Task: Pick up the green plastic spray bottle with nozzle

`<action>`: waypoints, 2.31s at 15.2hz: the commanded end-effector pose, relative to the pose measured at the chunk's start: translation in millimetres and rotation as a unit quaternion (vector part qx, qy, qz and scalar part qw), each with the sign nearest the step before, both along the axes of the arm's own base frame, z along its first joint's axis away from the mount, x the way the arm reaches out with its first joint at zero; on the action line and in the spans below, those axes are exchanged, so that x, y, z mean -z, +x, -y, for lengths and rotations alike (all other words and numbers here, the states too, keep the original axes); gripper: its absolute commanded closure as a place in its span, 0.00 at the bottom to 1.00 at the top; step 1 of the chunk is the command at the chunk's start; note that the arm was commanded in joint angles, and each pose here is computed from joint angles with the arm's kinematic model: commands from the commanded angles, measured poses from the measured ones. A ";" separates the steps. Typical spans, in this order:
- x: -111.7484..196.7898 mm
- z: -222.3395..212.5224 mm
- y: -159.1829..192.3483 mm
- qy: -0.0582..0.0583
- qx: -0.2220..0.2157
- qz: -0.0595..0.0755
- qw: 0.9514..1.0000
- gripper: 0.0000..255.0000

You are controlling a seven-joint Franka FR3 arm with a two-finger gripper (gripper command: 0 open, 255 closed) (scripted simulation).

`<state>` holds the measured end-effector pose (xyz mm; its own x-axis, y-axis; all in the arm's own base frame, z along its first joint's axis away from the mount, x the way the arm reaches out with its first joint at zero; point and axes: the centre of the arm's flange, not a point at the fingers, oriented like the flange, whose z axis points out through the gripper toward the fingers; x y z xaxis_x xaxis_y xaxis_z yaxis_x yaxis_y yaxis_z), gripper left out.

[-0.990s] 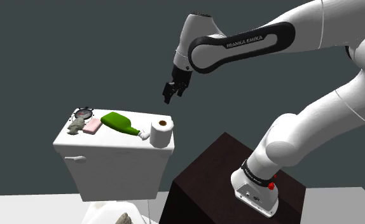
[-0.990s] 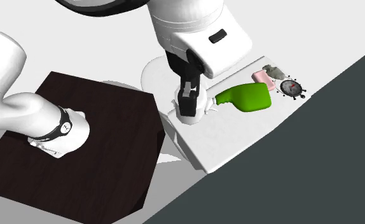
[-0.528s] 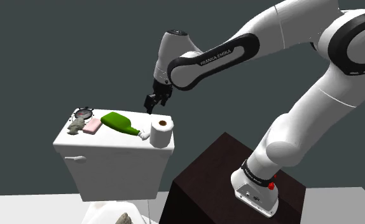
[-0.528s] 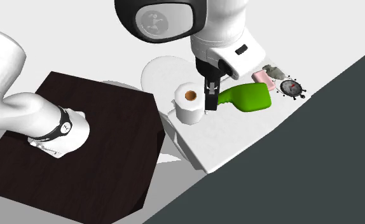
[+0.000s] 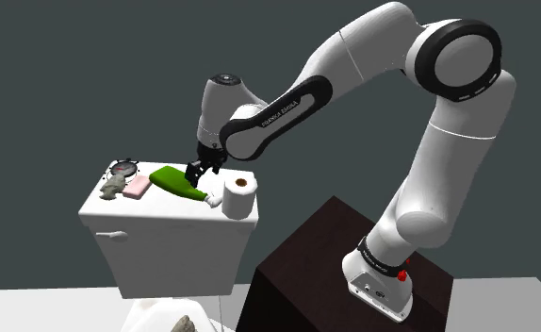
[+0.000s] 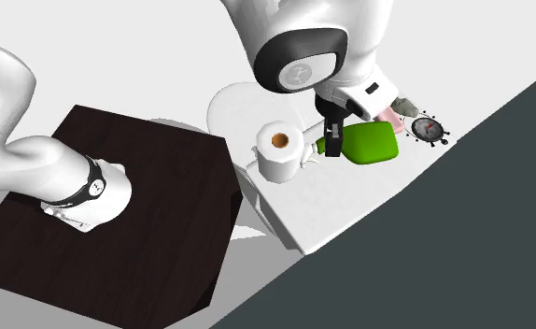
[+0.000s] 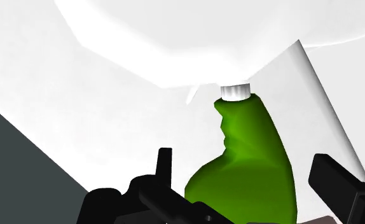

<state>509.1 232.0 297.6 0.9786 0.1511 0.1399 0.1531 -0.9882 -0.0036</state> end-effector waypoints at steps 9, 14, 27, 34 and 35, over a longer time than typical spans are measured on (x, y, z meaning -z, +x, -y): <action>64.3 -37.7 24.6 0.000 -0.006 0.005 1.000 0.00; 78.0 -37.8 25.3 0.000 -0.006 0.005 1.000 1.00; 56.8 -37.7 24.6 0.000 -0.006 0.005 1.000 1.00; 19.9 -37.7 24.6 0.000 -0.006 0.005 1.000 1.00; 14.6 -37.7 24.6 0.000 -0.006 0.005 1.000 1.00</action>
<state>534.2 269.7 277.0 0.9751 0.1626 0.1506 0.1648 -0.9863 -0.0023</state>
